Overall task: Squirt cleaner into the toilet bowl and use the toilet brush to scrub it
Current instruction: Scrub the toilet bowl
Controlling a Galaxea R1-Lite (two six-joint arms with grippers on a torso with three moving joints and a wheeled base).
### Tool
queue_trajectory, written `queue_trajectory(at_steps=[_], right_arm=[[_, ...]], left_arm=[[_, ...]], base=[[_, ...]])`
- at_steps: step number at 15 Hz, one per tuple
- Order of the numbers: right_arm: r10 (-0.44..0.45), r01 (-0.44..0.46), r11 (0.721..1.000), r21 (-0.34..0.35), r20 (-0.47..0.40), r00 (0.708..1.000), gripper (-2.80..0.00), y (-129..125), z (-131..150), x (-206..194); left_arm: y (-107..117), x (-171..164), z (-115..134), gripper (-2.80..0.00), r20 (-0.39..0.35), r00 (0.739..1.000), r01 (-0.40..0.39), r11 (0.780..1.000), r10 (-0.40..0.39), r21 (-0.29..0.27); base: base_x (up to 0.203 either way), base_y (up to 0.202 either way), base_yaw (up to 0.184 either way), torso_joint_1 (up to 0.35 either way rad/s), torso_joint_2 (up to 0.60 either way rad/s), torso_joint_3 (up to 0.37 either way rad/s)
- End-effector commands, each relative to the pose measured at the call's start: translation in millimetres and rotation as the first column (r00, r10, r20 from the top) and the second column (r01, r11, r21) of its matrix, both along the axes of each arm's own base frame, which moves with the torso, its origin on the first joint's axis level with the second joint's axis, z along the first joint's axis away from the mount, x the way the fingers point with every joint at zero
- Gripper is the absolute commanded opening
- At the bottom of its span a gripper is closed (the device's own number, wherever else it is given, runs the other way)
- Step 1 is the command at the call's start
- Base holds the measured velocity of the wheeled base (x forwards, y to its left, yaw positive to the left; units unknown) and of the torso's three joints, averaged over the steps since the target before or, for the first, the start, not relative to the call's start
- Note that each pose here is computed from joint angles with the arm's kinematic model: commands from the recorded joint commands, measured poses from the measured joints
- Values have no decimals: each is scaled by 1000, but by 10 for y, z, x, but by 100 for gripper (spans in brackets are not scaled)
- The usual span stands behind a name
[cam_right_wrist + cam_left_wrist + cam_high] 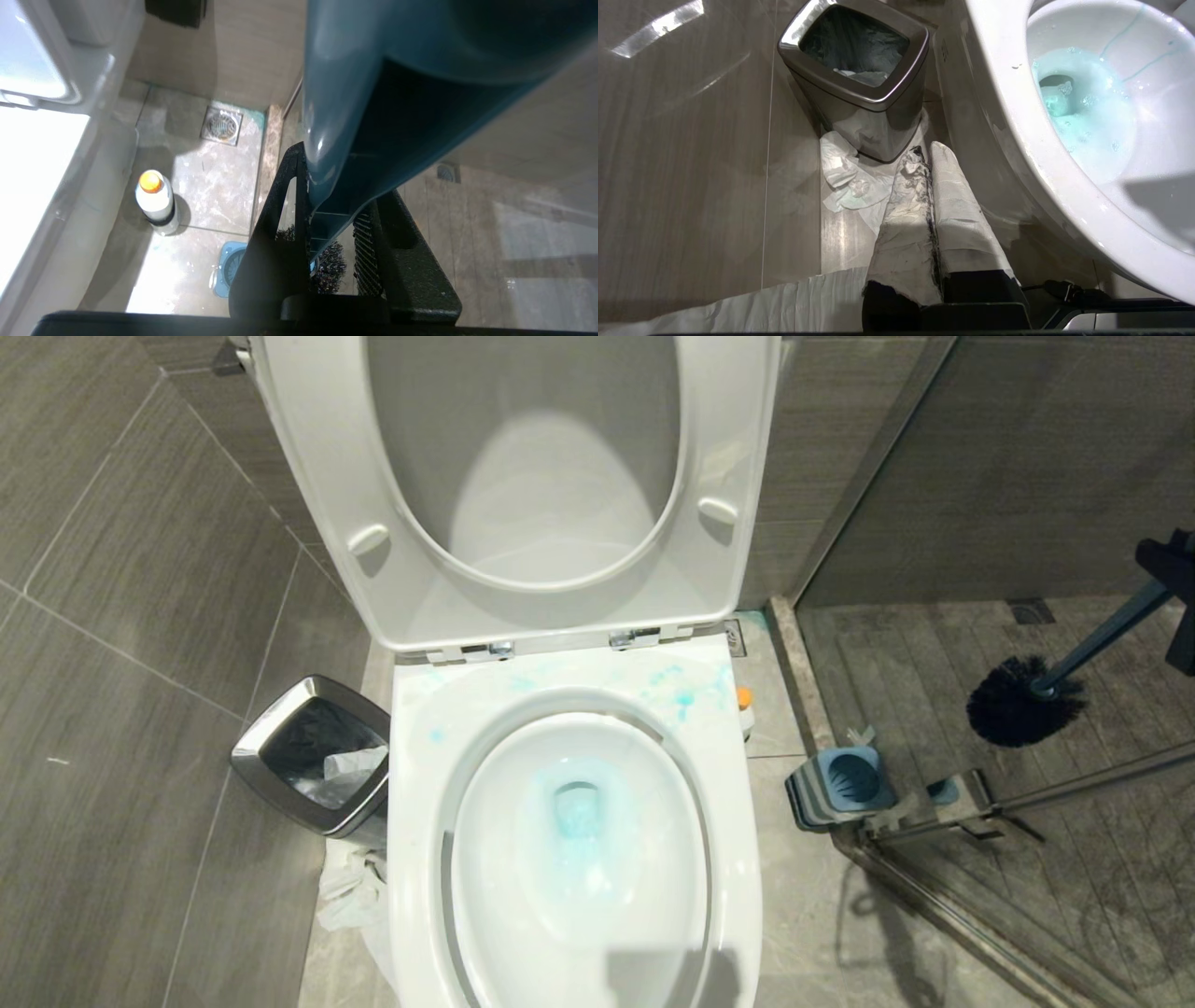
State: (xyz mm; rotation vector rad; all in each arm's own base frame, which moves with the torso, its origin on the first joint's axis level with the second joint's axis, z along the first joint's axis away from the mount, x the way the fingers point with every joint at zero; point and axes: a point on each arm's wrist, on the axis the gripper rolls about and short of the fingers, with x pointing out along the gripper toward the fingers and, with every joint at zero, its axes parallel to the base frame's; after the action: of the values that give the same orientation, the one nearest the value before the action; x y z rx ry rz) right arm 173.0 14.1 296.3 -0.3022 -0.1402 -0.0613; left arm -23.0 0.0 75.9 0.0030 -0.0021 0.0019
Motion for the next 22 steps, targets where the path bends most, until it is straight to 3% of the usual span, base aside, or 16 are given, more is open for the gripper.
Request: queue_trajectory(at_steps=[1,17,22], right_arm=[[-2,2,1000,-3,-5,1000,-280,2,-14,15],[-15,16,1000,14,-69,998,-280,31,-101,323],[-5,7,1000,21,-86,996,-280,229,-93,563]], left_arm=[[0,1,0,-280,-1,1000,-1,1000,1,0],[0,1,0,-280,-1,1000,0,1000,0,0],[0,1,0,-280,-1,1000,0,1000,0,-3]], base=[[0,0,0,2,7,193],[0,0,0,1,3,201],[0,0,0,0,2,194]])
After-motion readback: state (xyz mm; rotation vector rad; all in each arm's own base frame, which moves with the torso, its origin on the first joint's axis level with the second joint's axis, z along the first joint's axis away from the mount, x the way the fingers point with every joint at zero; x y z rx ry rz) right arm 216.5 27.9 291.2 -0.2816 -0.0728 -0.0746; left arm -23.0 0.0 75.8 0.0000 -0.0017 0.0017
